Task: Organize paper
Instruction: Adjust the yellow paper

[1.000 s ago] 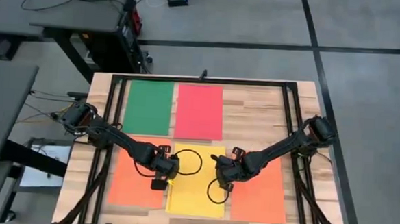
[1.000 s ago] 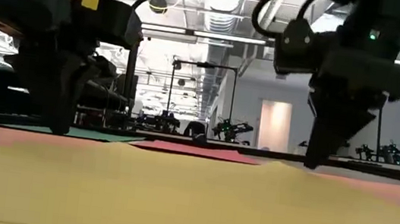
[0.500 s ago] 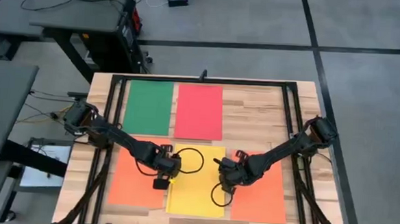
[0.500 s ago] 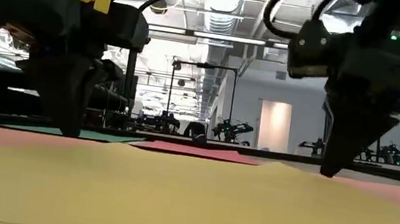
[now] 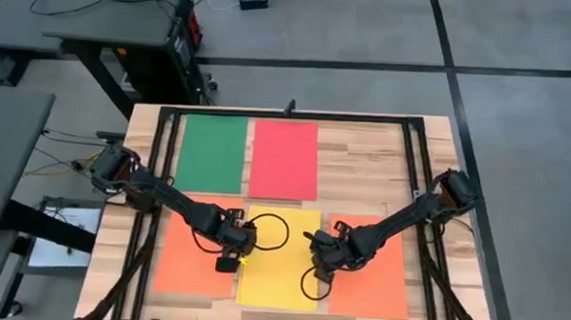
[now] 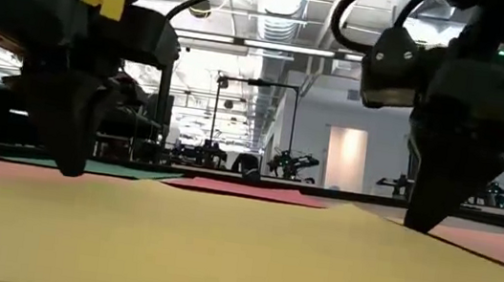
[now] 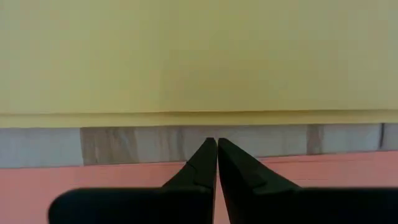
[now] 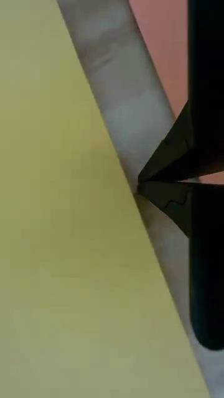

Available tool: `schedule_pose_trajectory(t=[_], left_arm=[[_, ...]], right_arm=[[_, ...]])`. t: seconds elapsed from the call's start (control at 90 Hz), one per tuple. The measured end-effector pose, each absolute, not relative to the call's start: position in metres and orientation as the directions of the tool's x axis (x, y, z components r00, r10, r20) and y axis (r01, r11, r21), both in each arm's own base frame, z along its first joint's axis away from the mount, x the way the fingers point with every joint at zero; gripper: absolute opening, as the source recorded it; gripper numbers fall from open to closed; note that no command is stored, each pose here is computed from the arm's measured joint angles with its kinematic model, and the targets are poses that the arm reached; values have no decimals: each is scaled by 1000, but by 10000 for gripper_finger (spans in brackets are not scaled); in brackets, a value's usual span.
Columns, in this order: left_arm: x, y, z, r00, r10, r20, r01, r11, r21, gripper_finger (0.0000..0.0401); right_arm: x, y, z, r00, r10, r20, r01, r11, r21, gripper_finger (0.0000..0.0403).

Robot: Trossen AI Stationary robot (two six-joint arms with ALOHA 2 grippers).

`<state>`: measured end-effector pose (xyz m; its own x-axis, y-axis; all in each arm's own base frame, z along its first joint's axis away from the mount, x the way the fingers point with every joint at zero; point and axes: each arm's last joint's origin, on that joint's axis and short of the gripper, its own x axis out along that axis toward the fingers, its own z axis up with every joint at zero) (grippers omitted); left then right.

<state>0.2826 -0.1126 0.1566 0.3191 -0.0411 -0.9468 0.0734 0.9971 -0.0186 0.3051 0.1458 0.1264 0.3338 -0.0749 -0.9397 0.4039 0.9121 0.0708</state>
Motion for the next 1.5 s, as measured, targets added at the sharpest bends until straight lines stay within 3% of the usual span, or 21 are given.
schedule_pose_trajectory(t=[0.778,1.5], left_arm=[[277,-107,141,340,-95,-936,132,990,-53,0],[280,-102,141,342,-94,-935,66,995,-76,0]], right_arm=[[314,130,118,298,-40,-954,380,921,80,0],[315,127,119,307,-54,-950,380,922,71,0]])
